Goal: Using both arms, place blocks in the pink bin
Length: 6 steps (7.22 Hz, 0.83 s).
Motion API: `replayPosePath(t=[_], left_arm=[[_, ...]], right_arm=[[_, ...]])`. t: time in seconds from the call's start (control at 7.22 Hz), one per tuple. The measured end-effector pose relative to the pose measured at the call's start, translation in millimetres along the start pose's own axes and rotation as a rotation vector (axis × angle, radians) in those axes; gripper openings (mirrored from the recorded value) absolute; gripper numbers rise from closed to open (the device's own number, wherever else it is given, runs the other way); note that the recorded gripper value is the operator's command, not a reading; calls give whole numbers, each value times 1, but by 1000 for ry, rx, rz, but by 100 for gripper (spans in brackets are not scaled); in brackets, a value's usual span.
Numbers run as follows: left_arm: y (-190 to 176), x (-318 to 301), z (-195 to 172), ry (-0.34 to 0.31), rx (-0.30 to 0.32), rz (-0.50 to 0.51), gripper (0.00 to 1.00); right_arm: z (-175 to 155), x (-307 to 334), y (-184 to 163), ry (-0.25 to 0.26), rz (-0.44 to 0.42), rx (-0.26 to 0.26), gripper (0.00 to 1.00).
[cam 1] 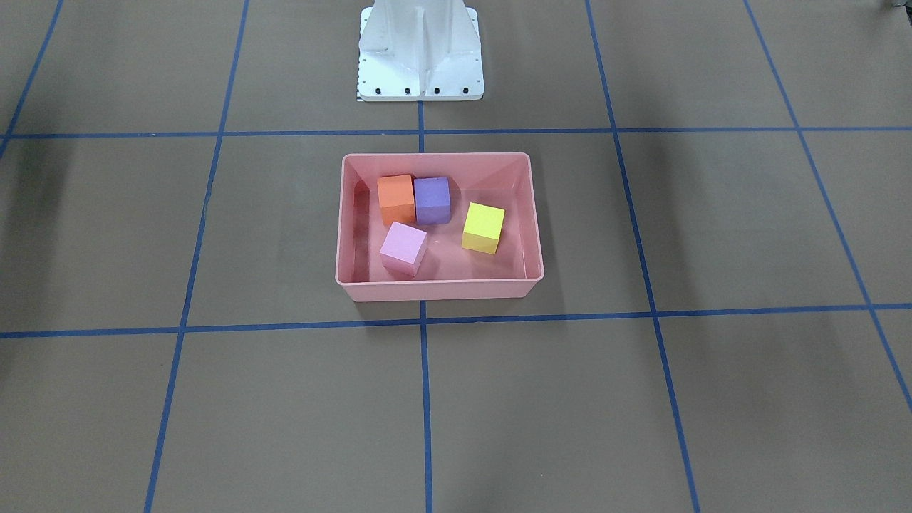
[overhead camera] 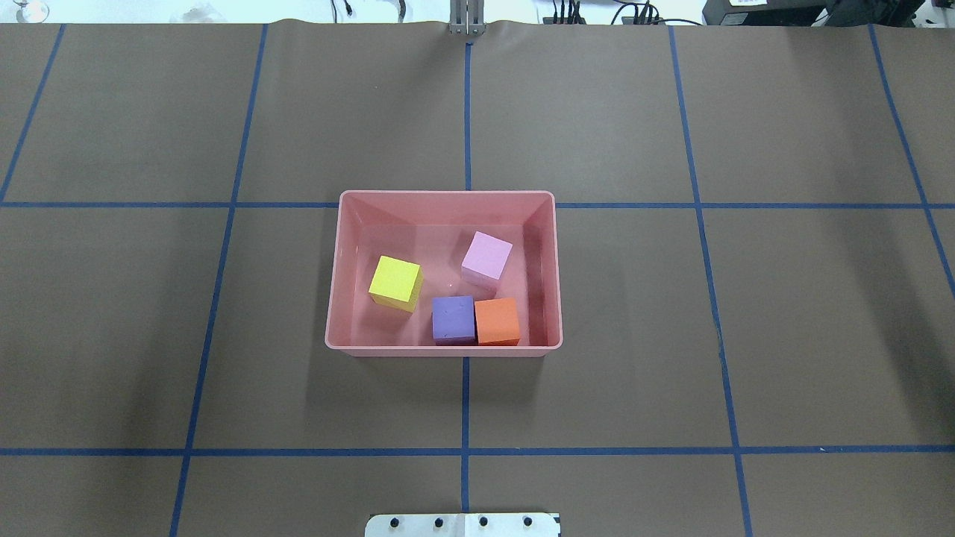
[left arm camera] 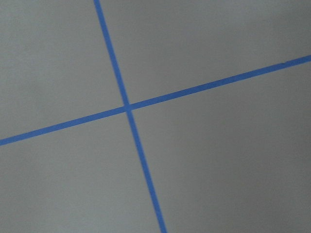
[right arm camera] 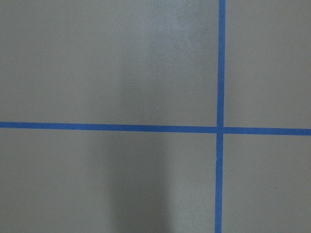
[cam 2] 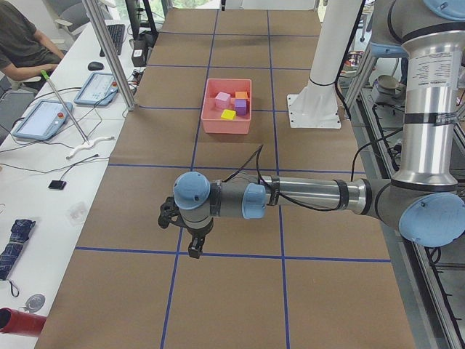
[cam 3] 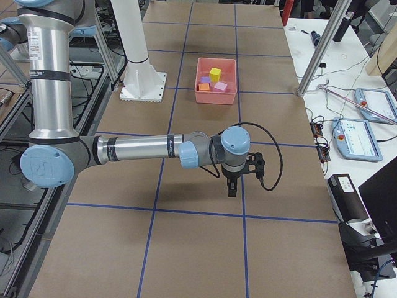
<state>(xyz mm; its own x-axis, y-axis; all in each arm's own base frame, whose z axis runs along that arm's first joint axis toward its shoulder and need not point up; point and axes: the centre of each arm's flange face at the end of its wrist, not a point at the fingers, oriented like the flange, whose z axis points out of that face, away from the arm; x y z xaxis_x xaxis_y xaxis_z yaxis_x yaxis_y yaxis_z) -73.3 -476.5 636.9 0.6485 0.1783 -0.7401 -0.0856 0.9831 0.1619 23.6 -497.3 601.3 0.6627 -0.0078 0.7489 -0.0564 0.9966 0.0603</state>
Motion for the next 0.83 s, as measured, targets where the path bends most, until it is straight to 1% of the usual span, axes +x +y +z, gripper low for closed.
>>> replayPosePath(t=[0.42,0.83], left_arm=[[19,-11,-8,-1,22,-31,100],[26,-19,-30,-5,69,-69,100]], right_arm=[[10,16,9,3,37,-23,100],[9,23,11,-1,48,-24,100]])
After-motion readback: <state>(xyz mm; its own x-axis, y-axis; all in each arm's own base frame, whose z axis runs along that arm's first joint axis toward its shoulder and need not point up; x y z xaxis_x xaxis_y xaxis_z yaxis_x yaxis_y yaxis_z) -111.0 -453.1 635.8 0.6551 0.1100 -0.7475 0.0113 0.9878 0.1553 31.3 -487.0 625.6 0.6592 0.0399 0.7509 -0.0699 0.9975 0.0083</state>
